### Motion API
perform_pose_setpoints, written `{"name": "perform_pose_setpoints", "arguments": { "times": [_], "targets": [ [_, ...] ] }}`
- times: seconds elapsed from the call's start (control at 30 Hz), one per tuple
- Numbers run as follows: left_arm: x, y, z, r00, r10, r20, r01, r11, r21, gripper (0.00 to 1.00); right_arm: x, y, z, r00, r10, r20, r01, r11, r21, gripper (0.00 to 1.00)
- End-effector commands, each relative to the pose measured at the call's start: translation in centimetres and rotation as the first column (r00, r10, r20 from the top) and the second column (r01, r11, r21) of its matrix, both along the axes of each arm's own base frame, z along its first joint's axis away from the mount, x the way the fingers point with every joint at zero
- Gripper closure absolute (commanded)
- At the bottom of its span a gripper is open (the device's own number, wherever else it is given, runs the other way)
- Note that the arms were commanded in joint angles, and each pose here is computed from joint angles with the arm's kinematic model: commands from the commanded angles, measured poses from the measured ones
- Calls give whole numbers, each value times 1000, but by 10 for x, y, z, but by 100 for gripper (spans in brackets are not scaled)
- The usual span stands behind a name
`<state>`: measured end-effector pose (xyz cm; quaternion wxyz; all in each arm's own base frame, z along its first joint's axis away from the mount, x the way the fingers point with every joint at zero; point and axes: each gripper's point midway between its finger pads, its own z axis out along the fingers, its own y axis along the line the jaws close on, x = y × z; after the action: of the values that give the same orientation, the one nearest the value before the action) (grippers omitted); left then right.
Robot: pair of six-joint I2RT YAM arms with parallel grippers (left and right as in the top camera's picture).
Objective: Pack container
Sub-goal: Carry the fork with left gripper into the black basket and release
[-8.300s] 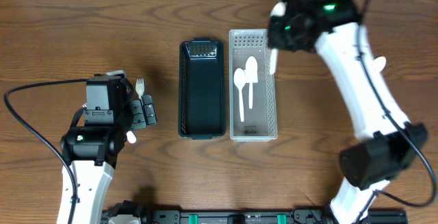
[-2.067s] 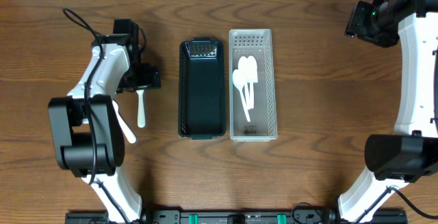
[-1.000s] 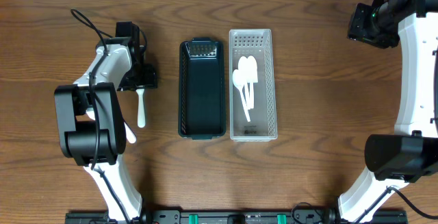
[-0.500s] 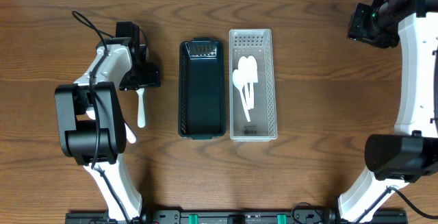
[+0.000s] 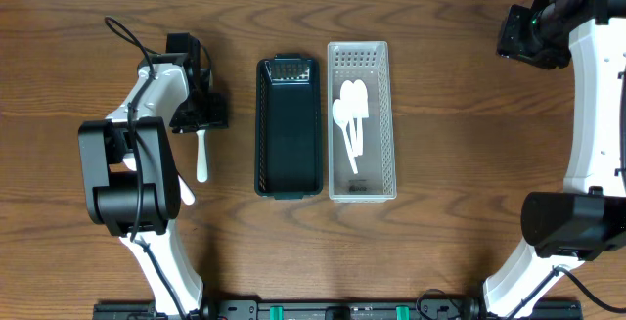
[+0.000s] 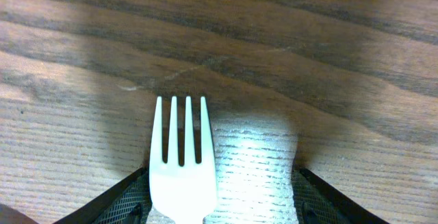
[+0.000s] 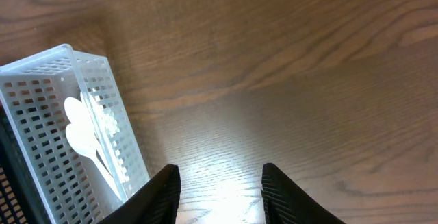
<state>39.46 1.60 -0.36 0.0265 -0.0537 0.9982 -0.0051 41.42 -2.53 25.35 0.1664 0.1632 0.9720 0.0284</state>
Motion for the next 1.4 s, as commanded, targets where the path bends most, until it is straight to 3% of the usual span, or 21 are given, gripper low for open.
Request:
{"name": "perform_pose_setpoints", "arguments": {
  "times": [0.0, 1.07, 1.23, 1.37],
  "targets": [
    [-13, 6, -16, 998, -2, -61, 4, 1000, 29, 36, -1, -3, -1, 1000, 7, -5, -7, 1000, -17, 59],
    [-13, 11, -11, 998, 8, -56, -5, 998, 59, 86, -2, -3, -1, 1000, 7, -9, -7, 1000, -17, 60],
    [-7, 6, 33, 1000, -3, 5, 2, 995, 102, 88, -2, -4, -1, 1000, 3, -8, -3, 1000, -27, 59],
    [-10, -11, 96, 996, -42, 73, 32, 990, 134, 89, 0, -5, -1, 1000, 3, -3, -3, 1000, -28, 59]
  ]
}}
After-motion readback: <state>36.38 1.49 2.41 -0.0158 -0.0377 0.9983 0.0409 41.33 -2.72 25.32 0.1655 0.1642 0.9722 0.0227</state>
